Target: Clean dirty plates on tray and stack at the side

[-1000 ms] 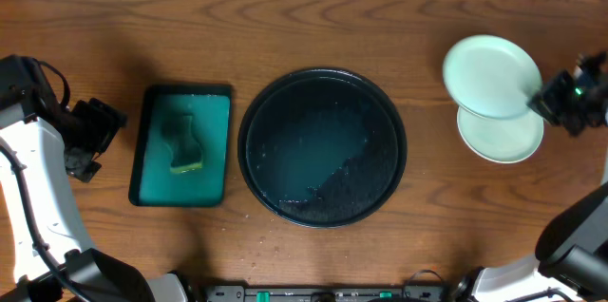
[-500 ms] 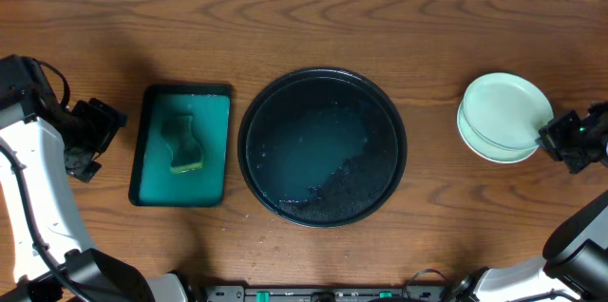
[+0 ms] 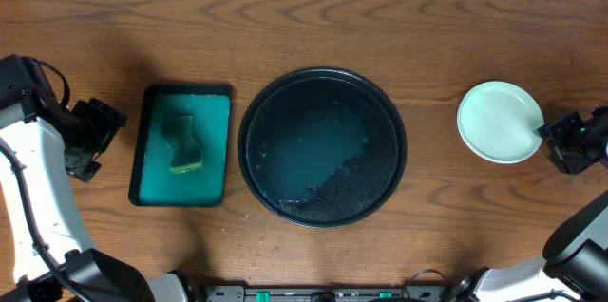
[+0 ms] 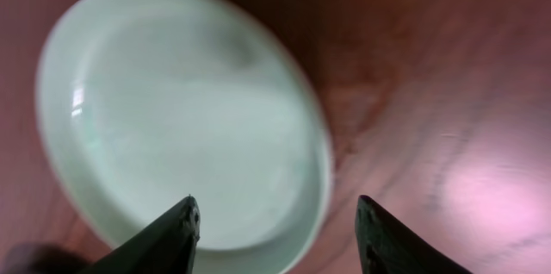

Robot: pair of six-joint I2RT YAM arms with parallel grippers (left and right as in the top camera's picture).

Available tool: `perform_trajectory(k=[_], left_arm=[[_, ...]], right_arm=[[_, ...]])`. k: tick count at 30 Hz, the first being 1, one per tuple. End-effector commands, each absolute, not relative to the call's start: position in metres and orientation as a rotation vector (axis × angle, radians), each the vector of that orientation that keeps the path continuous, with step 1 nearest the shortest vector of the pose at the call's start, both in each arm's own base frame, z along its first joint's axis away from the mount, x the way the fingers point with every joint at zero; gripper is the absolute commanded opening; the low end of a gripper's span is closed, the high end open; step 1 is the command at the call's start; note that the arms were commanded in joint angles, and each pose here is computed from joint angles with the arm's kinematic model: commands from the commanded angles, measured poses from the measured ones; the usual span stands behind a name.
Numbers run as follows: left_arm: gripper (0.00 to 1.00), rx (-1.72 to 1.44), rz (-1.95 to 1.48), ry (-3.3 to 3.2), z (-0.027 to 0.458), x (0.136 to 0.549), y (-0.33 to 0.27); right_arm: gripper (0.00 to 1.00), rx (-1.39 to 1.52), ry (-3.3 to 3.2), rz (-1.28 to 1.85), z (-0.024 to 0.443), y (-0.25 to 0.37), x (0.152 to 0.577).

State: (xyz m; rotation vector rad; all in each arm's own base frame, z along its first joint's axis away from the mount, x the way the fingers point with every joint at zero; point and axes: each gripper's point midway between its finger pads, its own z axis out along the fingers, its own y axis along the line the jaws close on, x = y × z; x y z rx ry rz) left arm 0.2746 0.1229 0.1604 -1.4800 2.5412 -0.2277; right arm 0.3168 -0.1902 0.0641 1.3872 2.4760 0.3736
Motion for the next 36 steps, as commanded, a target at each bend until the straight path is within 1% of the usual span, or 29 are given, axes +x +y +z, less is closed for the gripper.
perform_trajectory(k=[1, 3, 6, 7, 10, 13, 18, 19, 20, 21, 22, 23, 25, 31, 34, 36], left_arm=[[0.82, -1.429, -0.220, 2.568, 0.158, 0.278, 0.118], [0.82, -1.386, -0.222, 2.582, 0.159, 0.283, 0.113], [0.82, -1.266, -0.222, 2.620, 0.160, 0.293, 0.101], [0.82, -1.229, -0.212, 2.633, 0.160, 0.296, 0.097], [0.82, -1.064, -0.210, 2.678, 0.161, 0.306, 0.082], [0.82, -0.810, -0.202, 2.734, 0.163, 0.317, 0.063], [0.82, -0.497, -0.217, 2.788, 0.165, 0.327, 0.024], [0.82, -0.425, -0.219, 2.800, 0.165, 0.328, 0.014], [0.82, -0.370, -0.221, 2.808, 0.165, 0.328, 0.006], [0.82, -0.283, -0.233, 2.819, 0.165, 0.328, -0.013], [0.82, -0.243, -0.238, 2.823, 0.165, 0.328, -0.022], [0.82, -0.120, -0.243, 2.833, 0.165, 0.326, -0.041], [0.82, -0.033, -0.229, 2.838, 0.165, 0.324, -0.057], [0.82, 0.073, -0.116, 2.802, 0.171, 0.322, -0.077], [0.82, 0.053, -0.039, 2.722, 0.193, 0.320, -0.076], [0.82, 0.080, -0.042, 2.644, 0.215, 0.315, -0.081]], right_arm=[[0.55, 1.202, 2.452, 0.570, 0.086, -0.168, 0.340], [0.55, 1.079, 2.458, 0.640, 0.095, -0.156, 0.351], [0.63, 0.936, 2.473, 0.720, 0.104, -0.133, 0.364], [0.64, 0.887, 2.483, 0.744, 0.106, -0.123, 0.367], [0.63, 0.670, 2.511, 0.808, 0.112, -0.092, 0.377], [0.64, 0.434, 2.549, 0.812, 0.114, -0.061, 0.383], [0.64, 0.196, 2.576, 0.806, 0.114, -0.028, 0.387], [0.69, 0.160, 2.579, 0.798, 0.113, -0.024, 0.388], [0.82, 0.147, 2.587, 0.775, 0.112, -0.023, 0.388], [0.99, 0.135, 2.613, 0.685, 0.106, -0.027, 0.391], [0.99, 0.140, 2.632, 0.606, 0.102, -0.033, 0.393], [0.99, 0.183, 2.680, 0.448, 0.093, -0.048, 0.393], [0.99, 0.205, 2.712, 0.350, 0.088, -0.057, 0.390], [0.99, 0.212, 2.733, 0.363, 0.087, -0.055, 0.385], [0.99, 0.209, 2.745, 0.426, 0.087, -0.047, 0.380], [0.99, 0.150, 2.738, 0.488, 0.090, -0.038, 0.378]])
